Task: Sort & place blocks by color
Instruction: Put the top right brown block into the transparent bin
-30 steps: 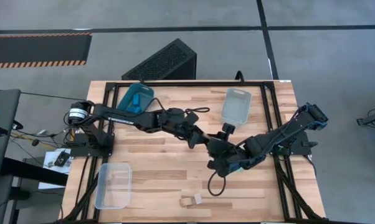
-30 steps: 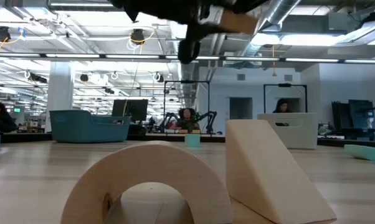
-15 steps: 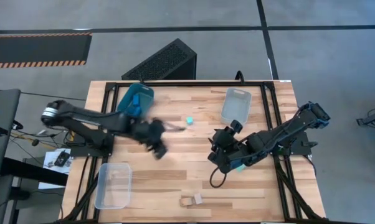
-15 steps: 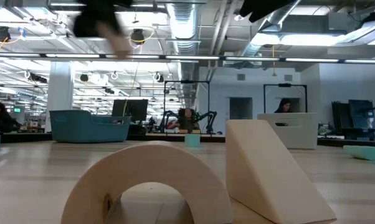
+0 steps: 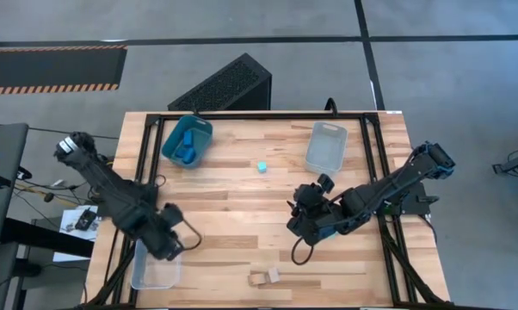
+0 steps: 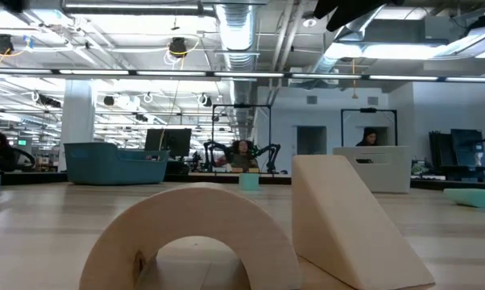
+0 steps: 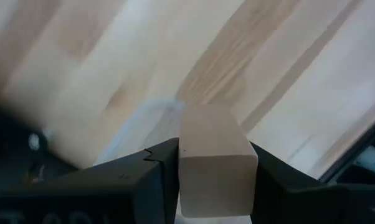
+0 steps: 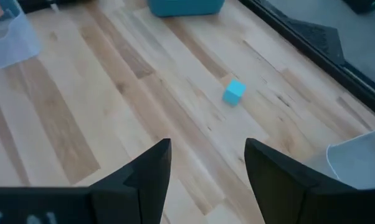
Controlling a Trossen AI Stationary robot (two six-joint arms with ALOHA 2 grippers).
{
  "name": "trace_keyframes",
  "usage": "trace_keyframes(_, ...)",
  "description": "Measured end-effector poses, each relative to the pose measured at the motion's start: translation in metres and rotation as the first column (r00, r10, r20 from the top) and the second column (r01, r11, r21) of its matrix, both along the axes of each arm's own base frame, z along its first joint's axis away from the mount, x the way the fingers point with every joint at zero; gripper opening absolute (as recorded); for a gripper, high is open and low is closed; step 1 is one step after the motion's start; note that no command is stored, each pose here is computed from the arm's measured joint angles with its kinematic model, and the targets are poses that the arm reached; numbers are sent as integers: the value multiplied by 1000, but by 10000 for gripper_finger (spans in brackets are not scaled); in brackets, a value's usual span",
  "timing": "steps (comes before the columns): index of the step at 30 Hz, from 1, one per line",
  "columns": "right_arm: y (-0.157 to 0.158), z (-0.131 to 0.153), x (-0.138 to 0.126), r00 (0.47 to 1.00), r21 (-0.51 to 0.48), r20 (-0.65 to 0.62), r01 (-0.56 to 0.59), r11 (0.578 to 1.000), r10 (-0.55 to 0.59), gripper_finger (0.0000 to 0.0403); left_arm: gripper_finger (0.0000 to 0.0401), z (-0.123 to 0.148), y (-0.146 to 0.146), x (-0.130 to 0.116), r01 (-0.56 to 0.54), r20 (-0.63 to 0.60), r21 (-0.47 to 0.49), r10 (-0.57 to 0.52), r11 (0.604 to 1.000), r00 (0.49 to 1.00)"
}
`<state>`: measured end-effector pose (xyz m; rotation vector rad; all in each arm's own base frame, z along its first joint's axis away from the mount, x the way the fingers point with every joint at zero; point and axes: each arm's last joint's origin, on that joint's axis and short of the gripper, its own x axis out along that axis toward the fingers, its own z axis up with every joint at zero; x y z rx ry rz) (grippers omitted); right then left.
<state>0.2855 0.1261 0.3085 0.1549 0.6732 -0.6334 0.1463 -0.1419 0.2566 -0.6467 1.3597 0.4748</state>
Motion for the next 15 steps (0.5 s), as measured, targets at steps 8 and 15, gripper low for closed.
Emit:
trace_keyframes(8, 3, 0, -1, 1000, 33, 5, -1, 999, 1, 225, 111, -43, -15, -35, 0, -122, -10, -1, 1000, 992)
trace_keyframes(15, 4, -1, -1, 1000, 61, 10, 7, 998, -8, 225, 113, -81, -15, -44, -33, -169, -97, 16, 995, 986)
